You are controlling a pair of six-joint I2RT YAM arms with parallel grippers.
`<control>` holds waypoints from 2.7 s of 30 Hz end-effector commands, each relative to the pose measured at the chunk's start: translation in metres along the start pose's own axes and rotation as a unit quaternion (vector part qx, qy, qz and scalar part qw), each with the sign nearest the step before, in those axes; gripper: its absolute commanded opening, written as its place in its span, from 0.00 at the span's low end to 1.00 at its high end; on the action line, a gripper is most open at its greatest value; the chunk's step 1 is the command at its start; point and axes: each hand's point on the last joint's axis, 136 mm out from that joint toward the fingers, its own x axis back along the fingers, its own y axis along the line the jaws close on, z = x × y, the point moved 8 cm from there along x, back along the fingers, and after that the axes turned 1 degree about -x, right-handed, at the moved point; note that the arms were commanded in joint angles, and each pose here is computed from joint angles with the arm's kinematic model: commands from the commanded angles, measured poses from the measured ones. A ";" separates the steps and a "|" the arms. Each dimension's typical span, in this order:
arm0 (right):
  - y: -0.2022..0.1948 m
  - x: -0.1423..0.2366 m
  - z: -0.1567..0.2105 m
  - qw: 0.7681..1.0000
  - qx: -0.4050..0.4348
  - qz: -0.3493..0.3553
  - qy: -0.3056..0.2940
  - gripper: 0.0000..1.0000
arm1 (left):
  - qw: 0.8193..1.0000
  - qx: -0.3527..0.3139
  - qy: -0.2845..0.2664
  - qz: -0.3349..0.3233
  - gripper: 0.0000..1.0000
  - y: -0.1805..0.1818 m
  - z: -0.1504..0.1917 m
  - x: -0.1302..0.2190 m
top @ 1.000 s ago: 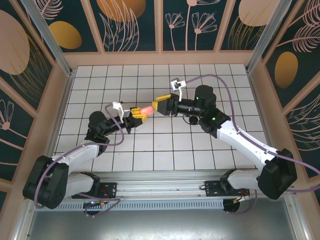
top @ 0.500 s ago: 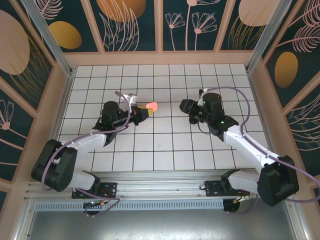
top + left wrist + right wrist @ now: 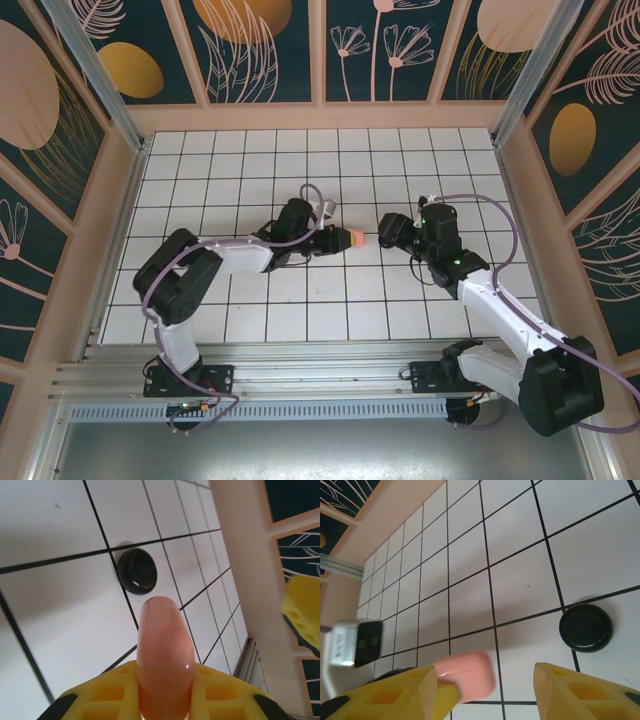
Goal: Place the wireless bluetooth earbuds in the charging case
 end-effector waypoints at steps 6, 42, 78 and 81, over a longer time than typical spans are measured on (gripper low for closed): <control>-0.011 0.015 0.006 1.000 -0.015 0.006 -0.016 0.53 | 0.997 0.052 0.043 -0.033 0.20 0.004 -0.005 -0.034; -0.018 0.056 0.006 0.996 -0.047 0.029 -0.066 0.53 | 0.989 -0.007 0.044 -0.143 0.61 0.001 -0.005 -0.031; -0.135 0.027 -0.032 0.923 0.200 0.186 -0.270 0.99 | 0.769 -0.085 -0.444 -0.452 0.99 0.130 -0.033 0.311; -0.141 0.018 -0.036 0.923 0.213 0.186 -0.262 0.99 | 0.739 -0.123 -0.461 -0.476 0.99 0.133 -0.029 0.318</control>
